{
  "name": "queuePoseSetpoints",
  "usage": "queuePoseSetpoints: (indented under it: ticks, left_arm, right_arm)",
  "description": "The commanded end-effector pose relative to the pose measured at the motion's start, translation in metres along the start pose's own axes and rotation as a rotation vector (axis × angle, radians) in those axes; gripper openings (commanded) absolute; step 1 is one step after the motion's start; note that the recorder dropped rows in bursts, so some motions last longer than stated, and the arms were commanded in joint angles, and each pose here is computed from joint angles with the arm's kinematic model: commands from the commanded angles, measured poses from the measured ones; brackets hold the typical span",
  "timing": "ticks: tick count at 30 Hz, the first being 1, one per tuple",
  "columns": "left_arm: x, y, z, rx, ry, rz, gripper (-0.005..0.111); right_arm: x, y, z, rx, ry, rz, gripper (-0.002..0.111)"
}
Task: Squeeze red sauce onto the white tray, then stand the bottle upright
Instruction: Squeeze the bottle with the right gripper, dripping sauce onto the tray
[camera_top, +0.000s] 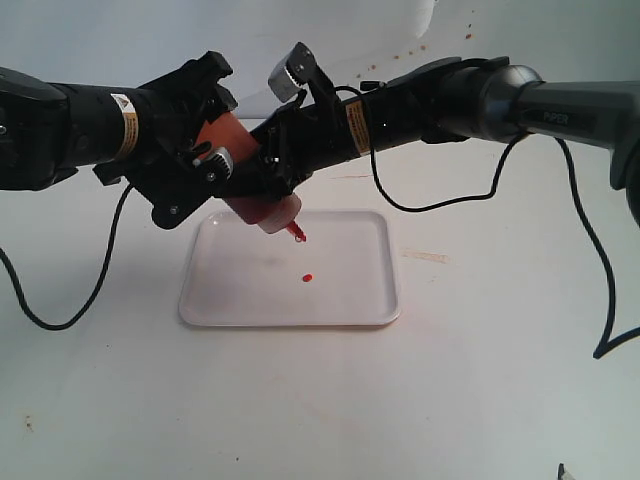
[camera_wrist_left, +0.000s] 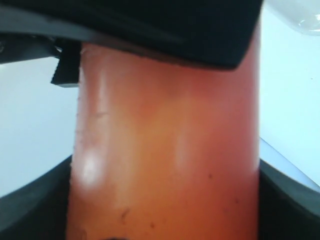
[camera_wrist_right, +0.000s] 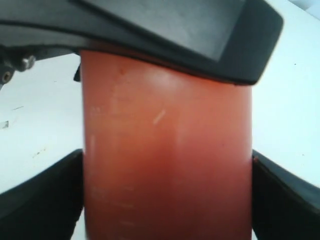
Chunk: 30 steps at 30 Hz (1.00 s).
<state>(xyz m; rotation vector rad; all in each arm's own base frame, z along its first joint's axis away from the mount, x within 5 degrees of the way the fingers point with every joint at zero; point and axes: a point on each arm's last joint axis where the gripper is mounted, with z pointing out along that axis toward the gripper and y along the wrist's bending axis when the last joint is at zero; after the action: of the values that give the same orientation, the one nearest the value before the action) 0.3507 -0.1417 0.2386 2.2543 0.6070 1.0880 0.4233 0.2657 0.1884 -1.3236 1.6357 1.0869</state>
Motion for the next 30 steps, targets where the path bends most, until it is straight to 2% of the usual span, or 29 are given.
queuePoseSetpoints:
  ticks: [1,2,4,8,17,20,21,22,25,26,27,30]
  left_arm:
    - [0.004,0.006,-0.005,-0.016,0.018,-0.021,0.000]
    - [0.004,0.006,-0.005,-0.016,0.018,-0.021,0.000]
    - [0.004,0.006,-0.005,-0.016,0.018,-0.021,0.000]
    - [0.004,0.006,-0.005,-0.016,0.018,-0.020,0.000]
    - [0.004,0.006,-0.005,-0.016,0.018,-0.020,0.000]
    - [0.004,0.006,-0.005,-0.016,0.018,-0.020,0.000]
    - [0.004,0.006,-0.005,-0.016,0.018,-0.020,0.000]
    - [0.004,0.006,-0.005,-0.016,0.018,-0.020,0.000]
    - [0.004,0.006,-0.005,-0.015,0.020,-0.020,0.000]
    - [0.004,0.006,-0.005,-0.015,0.020,-0.020,0.000]
    - [0.004,0.006,-0.005,-0.015,0.020,-0.020,0.000]
    - [0.004,0.006,-0.005,-0.015,0.020,-0.020,0.000]
  right_arm:
    - [-0.003,0.002,0.000,-0.017,-0.009,0.001,0.072]
    - [-0.003,0.002,0.000,-0.017,-0.009,-0.001,0.070]
    - [-0.003,0.001,0.000,-0.006,-0.008,-0.008,0.055]
    - [-0.002,-0.002,0.000,0.035,-0.002,-0.003,0.000]
    - [-0.002,-0.003,0.000,0.039,-0.002,0.004,0.002]
    - [-0.002,-0.003,0.000,0.038,-0.002,0.004,0.018]
    - [-0.002,-0.002,0.000,0.035,-0.002,0.004,0.027]
    - [-0.002,-0.002,0.000,0.035,-0.002,0.004,0.040]
    - [-0.002,-0.004,0.000,0.050,0.000,0.003,0.089]
    - [-0.002,-0.006,0.000,0.071,0.002,0.003,0.100]
    - [-0.002,-0.007,0.000,0.087,0.004,0.001,0.105]
    - [-0.001,-0.012,-0.002,0.134,0.010,0.002,0.105]
